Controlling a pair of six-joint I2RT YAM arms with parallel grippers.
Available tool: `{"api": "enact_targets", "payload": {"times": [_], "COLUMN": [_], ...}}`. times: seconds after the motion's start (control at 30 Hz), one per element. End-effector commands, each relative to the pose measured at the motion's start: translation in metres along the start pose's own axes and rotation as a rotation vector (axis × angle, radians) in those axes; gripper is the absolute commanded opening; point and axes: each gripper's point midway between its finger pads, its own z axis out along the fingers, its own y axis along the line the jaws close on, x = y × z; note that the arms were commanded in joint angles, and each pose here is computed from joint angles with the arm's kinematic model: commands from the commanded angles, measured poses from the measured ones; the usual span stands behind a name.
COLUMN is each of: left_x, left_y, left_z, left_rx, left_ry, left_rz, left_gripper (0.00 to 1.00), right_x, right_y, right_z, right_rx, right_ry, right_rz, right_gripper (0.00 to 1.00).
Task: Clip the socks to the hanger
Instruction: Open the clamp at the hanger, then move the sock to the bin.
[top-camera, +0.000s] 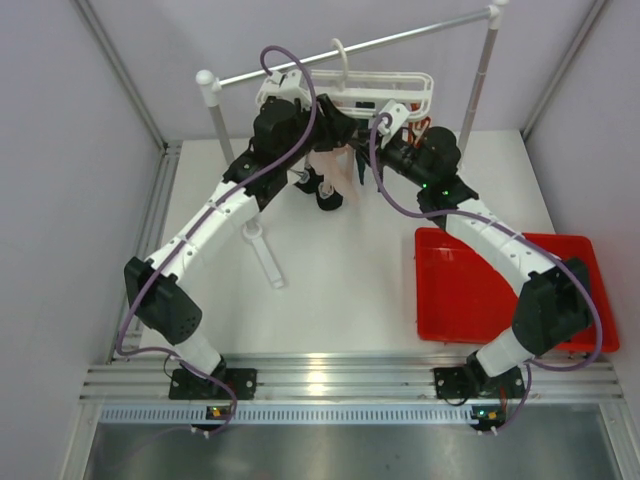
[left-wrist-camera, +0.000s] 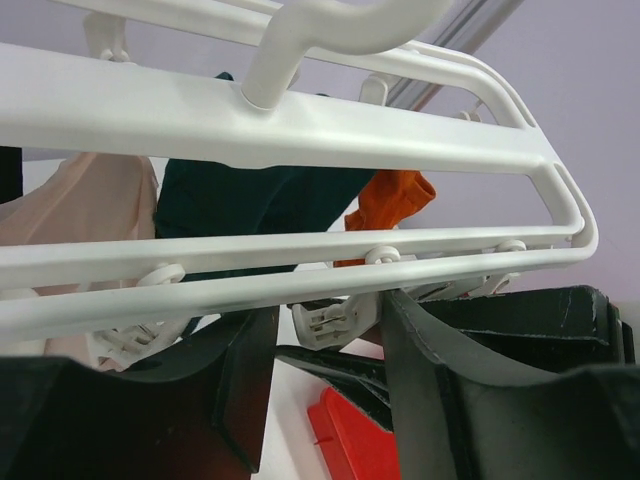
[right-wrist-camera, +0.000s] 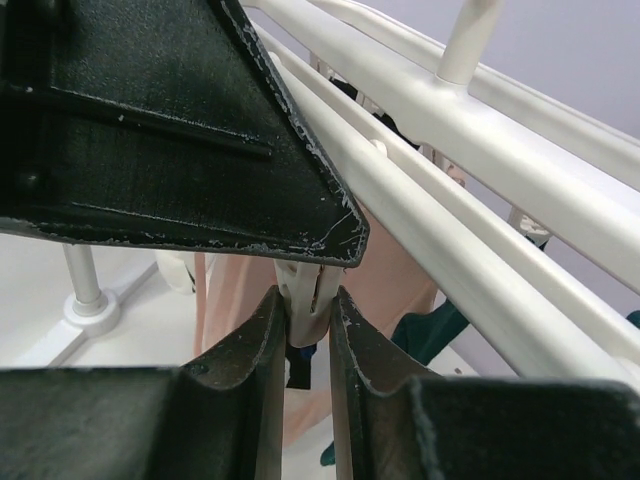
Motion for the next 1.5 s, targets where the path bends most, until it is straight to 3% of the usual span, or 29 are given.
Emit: {"api": "enact_targets", "payload": {"times": [0.0, 0.1, 0.13, 0.23, 0.27, 0.33, 0.37, 0.43, 0.57, 0.97, 1.23, 1.33, 1.37, 1.4, 1.43, 1.47], "left_x": [-0.040, -0.038, -0.037, -0.036, -0.036, -0.036, -0.035, -0.033, -0.031, -0.024, -0.024, -0.021, -0.021, -0.019, -0.019, -0.018], "left_y": [-0.017, -0.016, -0.016, -0.016, -0.016, -0.015, -0.014, -0.013, -0.014, -0.015, -0.017, -0.014, -0.014, -0.012, -0.012, -0.012], "left_z": [0.000, 0.001, 0.002, 0.001, 0.000, 0.000, 0.000, 0.000, 0.001, 0.005, 0.006, 0.006, 0.006, 0.007, 0.007, 0.007], "left_rx": [0.032, 0.027, 0.029, 0.030, 0.028, 0.026, 0.025, 0.022, 0.035, 0.068, 0.082, 0.078, 0.078, 0.073, 0.073, 0.074], "left_ry": [-0.121, -0.116, -0.113, -0.109, -0.109, -0.109, -0.104, -0.101, -0.090, -0.059, -0.055, -0.047, -0.047, -0.045, -0.043, -0.040], "left_rz": [-0.018, -0.026, -0.027, -0.027, -0.024, -0.020, -0.020, -0.017, -0.010, 0.009, 0.013, 0.020, 0.021, 0.022, 0.024, 0.023], "left_gripper": [0.49, 0.40, 0.31, 0.17, 0.08, 0.02, 0.00, 0.00, 0.00, 0.00, 0.00, 0.00, 0.00, 0.00, 0.00, 0.00], "right_x": [-0.027, -0.028, -0.029, -0.027, -0.025, -0.024, -0.024, -0.021, -0.021, -0.024, -0.038, -0.018, -0.015, 0.003, 0.008, 0.027], "right_y": [0.014, 0.015, 0.016, 0.014, 0.014, 0.013, 0.011, 0.008, 0.009, -0.007, -0.015, -0.013, -0.014, 0.000, -0.013, -0.002], "right_z": [-0.003, -0.003, -0.003, -0.002, -0.003, -0.004, -0.005, -0.009, -0.020, -0.052, -0.062, -0.096, -0.108, -0.130, -0.145, -0.171], "right_rx": [-0.036, -0.041, -0.043, -0.039, -0.040, -0.039, -0.037, -0.042, -0.097, -0.239, -0.287, -0.343, -0.363, -0.395, -0.376, -0.381], "right_ry": [-0.054, -0.058, -0.059, -0.042, -0.031, -0.024, -0.020, -0.002, 0.018, 0.013, 0.029, 0.141, 0.154, 0.251, 0.269, 0.380], "right_rz": [-0.042, -0.042, -0.042, -0.033, -0.029, -0.021, -0.017, 0.000, 0.046, 0.153, 0.169, 0.248, 0.186, 0.276, 0.166, 0.249], "right_gripper": [0.00, 0.00, 0.00, 0.00, 0.04, 0.13, 0.29, 0.46, 0.61, 0.69, 0.67, 0.73, 0.77, 0.82, 0.86, 0.91]}}
